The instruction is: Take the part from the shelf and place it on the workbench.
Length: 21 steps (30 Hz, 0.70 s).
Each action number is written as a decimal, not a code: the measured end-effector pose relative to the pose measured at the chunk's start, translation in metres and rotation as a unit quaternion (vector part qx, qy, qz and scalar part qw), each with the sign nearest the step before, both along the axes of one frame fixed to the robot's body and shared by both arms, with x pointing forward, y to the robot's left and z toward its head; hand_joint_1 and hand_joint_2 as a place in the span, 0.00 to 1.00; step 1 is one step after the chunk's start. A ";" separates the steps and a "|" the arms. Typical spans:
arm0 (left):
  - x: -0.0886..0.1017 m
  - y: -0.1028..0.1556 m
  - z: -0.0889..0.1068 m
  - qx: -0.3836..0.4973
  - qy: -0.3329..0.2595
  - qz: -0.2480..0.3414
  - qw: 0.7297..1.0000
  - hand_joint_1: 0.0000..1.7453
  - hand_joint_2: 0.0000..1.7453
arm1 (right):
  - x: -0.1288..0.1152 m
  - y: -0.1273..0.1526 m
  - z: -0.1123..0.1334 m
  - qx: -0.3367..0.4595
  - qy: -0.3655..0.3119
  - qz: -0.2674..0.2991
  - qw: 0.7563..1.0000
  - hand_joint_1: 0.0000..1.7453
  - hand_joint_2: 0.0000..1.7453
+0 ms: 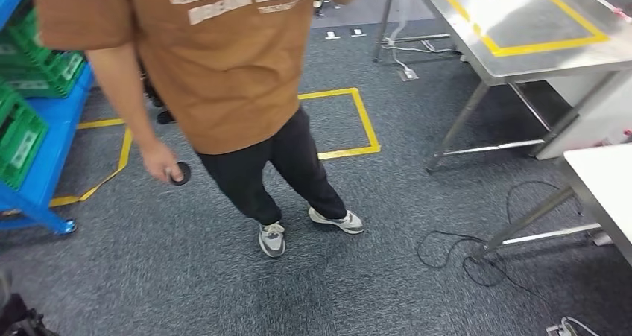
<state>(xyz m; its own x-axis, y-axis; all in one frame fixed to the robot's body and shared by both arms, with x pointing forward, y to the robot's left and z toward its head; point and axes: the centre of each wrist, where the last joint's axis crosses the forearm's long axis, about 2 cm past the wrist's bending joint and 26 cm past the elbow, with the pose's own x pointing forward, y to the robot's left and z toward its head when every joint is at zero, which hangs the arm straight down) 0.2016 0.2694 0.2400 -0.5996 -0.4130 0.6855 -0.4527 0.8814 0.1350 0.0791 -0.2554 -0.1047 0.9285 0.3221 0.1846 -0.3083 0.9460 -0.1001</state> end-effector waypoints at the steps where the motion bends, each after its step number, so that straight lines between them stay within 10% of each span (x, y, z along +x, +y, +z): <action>1: 0.000 0.000 0.000 0.006 -0.002 0.003 1.000 0.00 0.00 | 0.000 0.000 0.000 0.000 0.000 0.000 1.000 0.00 0.00; 21: -0.002 -0.008 0.004 0.028 0.012 -0.005 1.000 0.00 0.00 | 0.002 -0.001 0.000 0.001 -0.010 0.004 1.000 0.00 0.00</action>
